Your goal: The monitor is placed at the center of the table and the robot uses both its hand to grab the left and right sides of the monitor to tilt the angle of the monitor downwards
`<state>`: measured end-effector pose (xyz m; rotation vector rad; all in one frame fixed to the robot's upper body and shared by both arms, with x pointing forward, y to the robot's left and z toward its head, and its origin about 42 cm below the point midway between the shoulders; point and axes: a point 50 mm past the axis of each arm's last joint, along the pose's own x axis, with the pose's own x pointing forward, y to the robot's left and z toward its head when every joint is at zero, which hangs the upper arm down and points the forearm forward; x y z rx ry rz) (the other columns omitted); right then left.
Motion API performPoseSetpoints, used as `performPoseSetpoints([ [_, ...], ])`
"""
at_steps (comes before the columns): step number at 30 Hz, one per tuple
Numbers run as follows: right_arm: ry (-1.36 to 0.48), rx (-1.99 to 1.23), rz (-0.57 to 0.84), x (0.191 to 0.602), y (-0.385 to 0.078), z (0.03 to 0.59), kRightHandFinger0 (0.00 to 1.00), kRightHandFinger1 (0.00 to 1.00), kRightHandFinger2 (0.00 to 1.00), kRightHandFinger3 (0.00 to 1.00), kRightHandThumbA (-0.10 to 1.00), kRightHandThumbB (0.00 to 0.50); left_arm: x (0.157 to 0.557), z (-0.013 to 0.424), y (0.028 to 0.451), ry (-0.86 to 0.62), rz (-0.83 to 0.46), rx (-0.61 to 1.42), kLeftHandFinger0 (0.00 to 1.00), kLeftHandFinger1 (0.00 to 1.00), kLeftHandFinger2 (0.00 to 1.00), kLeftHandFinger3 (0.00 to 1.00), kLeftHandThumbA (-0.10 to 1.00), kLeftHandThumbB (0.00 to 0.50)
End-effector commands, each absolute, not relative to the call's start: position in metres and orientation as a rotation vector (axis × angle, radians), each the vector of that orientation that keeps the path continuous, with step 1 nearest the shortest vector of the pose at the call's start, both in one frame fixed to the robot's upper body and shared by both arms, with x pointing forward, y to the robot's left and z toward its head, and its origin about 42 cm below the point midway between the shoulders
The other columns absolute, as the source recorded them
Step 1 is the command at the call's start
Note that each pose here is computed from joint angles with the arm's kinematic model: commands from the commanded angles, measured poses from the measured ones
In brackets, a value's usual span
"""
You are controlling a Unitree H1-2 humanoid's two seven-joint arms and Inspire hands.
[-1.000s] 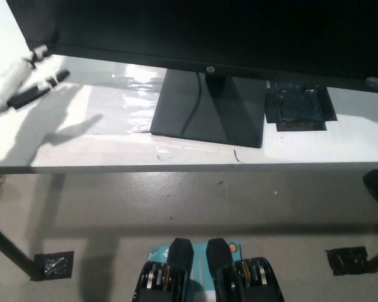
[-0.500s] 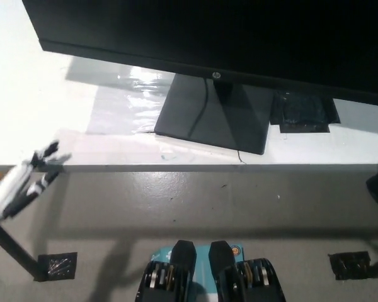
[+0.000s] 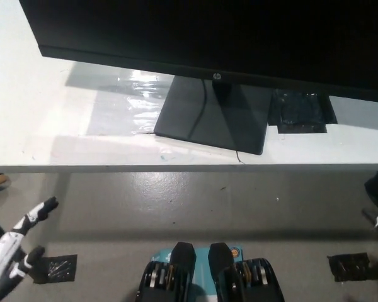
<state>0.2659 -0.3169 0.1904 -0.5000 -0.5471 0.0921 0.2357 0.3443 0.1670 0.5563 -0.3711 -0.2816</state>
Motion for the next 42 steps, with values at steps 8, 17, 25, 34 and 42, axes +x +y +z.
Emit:
performPoseSetpoints([
  [8,-0.62,-0.274,0.083,0.259,-0.204,0.152,1.0,1.0,1.0,1.0,0.95,0.497,0.242,0.122,0.269,-0.309,-0.372,0.307,1.0,1.0,1.0,1.0,1.0,0.328],
  [17,-0.328,-0.368,0.056,0.315,-0.193,0.064,1.0,1.0,1.0,1.0,0.89,0.451,0.271,0.056,0.28,-0.105,-0.297,0.29,1.0,1.0,1.0,1.0,1.0,0.28],
  [25,-0.223,-0.32,0.092,0.329,-0.188,0.047,1.0,1.0,1.0,1.0,0.87,0.451,0.274,0.05,0.273,-0.081,-0.276,0.19,1.0,1.0,1.0,1.0,1.0,0.249],
  [34,-0.174,-0.296,0.183,0.326,-0.175,0.038,1.0,1.0,1.0,1.0,0.88,0.445,0.274,0.044,0.266,-0.118,-0.28,0.26,1.0,1.0,1.0,1.0,1.0,0.27],
  [42,-0.175,-0.319,0.2,0.327,-0.174,0.037,1.0,1.0,1.0,1.0,0.85,0.426,0.275,0.047,0.265,-0.131,-0.292,0.302,1.0,1.0,1.0,1.0,1.0,0.26],
])
